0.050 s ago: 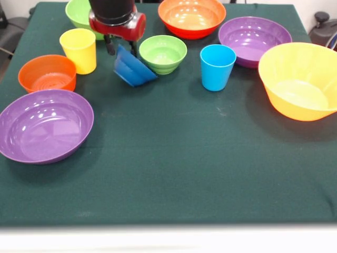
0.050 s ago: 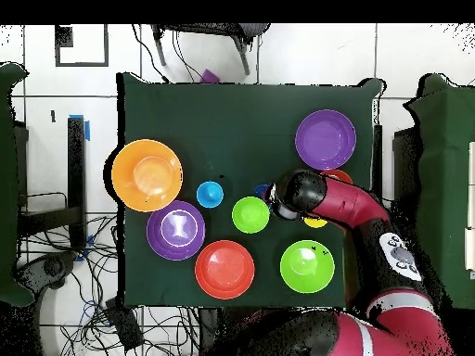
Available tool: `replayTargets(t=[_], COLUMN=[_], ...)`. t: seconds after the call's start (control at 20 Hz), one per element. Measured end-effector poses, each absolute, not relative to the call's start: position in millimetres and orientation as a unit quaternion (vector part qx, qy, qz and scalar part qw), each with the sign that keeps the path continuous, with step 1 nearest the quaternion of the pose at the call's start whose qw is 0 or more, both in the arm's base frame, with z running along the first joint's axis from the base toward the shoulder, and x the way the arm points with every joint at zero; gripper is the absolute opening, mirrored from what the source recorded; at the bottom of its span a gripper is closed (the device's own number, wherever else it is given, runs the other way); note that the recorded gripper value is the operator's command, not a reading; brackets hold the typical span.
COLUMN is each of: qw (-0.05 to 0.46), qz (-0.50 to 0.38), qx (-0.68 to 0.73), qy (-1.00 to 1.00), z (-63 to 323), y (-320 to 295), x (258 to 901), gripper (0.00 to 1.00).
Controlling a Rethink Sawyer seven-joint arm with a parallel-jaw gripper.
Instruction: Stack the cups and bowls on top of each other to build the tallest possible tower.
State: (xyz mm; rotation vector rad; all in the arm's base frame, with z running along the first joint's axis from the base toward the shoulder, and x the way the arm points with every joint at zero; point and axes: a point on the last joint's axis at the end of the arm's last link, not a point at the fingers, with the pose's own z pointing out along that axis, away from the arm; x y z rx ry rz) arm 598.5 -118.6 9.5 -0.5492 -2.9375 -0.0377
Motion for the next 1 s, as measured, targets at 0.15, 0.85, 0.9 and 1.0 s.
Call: replayTargets(t=[0.15,0.85,0.9,1.0], qw=[0.069,0.049,0.050,0.051], qz=[-0.010,-0.005,-0.005,-0.005], qx=[-0.178,-0.168,-0.168,-0.167], qy=[-0.981,-0.985,-0.985,-0.985], z=[20,43,43,43], y=[-114,-105,-105,-104], x=[602,614,614,613], gripper=[1.00,1.00,1.00,1.00])
